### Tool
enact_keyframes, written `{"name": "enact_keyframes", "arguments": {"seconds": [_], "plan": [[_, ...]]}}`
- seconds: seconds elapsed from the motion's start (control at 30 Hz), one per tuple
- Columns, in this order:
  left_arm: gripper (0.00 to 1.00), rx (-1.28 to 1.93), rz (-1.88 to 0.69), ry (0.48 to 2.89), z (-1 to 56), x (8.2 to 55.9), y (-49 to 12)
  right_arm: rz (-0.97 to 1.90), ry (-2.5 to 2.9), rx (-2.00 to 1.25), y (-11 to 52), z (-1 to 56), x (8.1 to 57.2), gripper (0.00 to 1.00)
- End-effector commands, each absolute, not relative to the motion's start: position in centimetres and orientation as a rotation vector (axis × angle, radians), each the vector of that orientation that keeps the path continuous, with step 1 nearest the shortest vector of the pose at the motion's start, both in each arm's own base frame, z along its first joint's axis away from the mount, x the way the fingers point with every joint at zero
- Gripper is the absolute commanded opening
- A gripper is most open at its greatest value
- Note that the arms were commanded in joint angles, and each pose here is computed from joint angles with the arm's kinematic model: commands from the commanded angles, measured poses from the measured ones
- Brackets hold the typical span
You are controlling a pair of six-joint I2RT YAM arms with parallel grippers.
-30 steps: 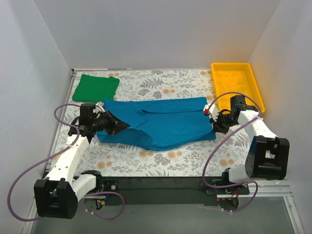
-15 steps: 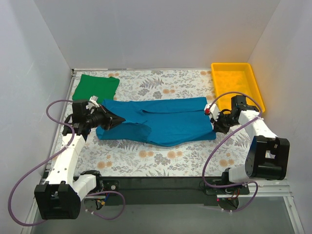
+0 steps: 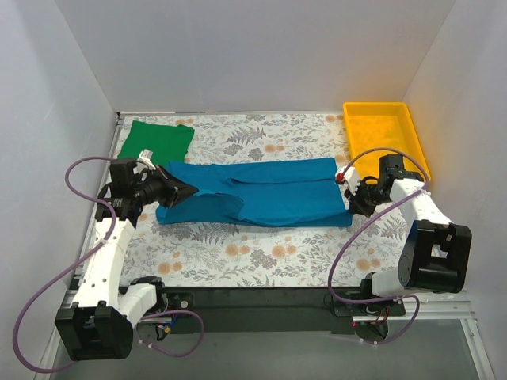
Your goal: Fold and stack the t-shirts
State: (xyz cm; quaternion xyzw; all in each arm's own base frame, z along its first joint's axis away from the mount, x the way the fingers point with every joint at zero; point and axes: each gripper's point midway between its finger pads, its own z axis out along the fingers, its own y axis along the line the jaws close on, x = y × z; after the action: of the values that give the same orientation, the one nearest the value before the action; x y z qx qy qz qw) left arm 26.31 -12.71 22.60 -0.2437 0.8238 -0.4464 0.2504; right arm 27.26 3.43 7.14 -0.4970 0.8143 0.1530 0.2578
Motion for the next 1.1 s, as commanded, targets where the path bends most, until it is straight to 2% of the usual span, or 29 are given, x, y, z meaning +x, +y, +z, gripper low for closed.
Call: {"name": "enact_keyframes", "arguments": {"seconds": [0.0, 0.3, 0.67, 1.07], "plan": [[0.0, -0.613, -1.163, 2.205, 24.2, 26.2, -12.1, 0.409, 2.172, -1.31, 3.6, 8.5, 28.5, 0.01], [0.0, -0.607, -1.111, 2.188, 24.7, 26.6, -11.6, 0.445, 2.172, -1.274, 4.1, 8.9, 28.7, 0.01], [0.0, -0.626, -1.103, 2.172, 24.6, 28.0, -11.1, 0.462, 2.168, -1.201, 4.3, 10.6, 31.4, 0.01], [0.0, -0.643, -1.112, 2.16, 24.4, 29.5, -10.6, 0.507, 2.203, -1.152, 4.4, 9.9, 32.9, 0.01]]}}
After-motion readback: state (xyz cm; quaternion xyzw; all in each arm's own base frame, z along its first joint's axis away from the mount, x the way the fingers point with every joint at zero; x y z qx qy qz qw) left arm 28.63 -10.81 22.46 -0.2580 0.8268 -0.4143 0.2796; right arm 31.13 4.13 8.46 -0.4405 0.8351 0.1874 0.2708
